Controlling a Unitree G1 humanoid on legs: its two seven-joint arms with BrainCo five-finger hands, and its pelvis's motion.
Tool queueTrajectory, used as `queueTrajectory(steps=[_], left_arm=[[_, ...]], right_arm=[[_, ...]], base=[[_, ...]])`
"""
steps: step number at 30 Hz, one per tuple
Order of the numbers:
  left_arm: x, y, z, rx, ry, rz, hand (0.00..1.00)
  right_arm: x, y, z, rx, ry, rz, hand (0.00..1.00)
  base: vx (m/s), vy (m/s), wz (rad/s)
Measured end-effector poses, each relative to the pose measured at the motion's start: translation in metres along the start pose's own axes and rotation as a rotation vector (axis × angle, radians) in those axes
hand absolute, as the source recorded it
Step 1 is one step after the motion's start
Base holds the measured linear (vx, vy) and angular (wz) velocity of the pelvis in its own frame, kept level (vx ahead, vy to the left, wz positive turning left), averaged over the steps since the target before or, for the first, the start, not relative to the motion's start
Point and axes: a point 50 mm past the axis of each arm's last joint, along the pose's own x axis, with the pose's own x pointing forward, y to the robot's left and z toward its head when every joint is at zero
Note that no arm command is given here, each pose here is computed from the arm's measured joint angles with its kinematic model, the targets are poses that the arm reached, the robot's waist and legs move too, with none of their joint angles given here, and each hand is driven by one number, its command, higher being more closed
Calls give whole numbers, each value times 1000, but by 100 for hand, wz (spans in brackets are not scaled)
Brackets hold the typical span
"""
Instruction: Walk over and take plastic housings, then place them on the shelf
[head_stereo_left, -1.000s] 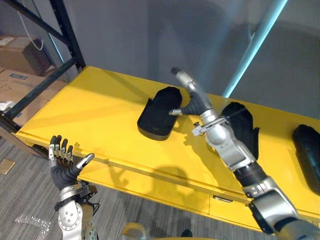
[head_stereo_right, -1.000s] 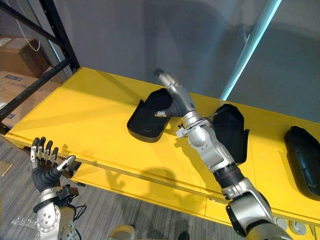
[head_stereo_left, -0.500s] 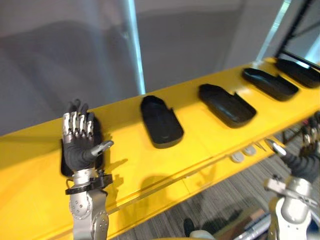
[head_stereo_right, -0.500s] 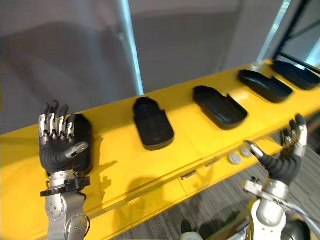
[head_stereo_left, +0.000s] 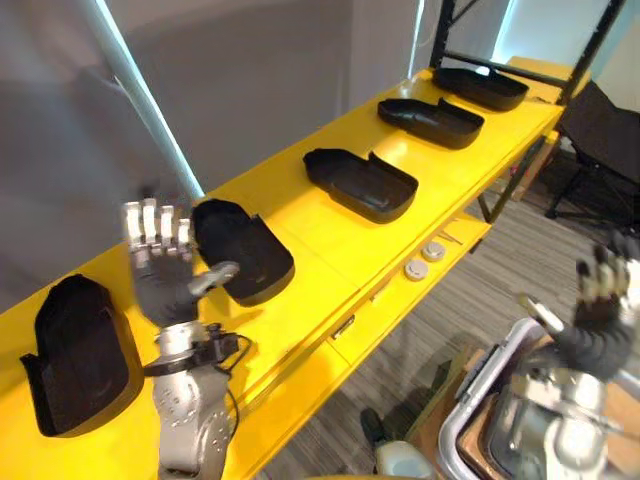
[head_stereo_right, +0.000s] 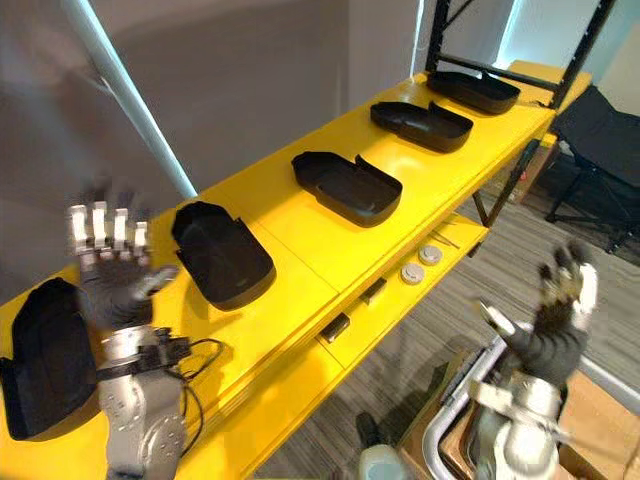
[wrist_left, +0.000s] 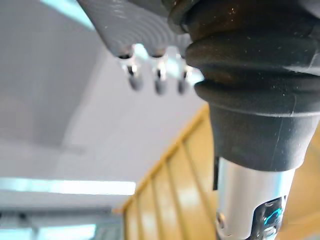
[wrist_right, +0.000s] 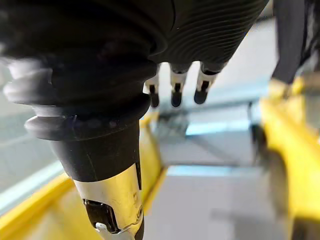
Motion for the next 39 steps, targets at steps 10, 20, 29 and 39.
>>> queueTrajectory(steps=[10,20,29,39], left_arm=[[-1,3,26,65,-170,-62,0],[3,-29,28,-57,-180,-208,0],[8,-6,17,51,-112,-137,0],[0,1,6,18,-55,-20,0]], right_arm=[[-5,16,-18,65,117,-11,0],[-35,29,6,192,106,25,0],[-26,49,-24,210,185,-31,0],[-44,12,-40,38,298,-84,0]], base=[[-67,114,-7],[-190,53,-56],[-96,-135,-41],[-46,-399,-55]])
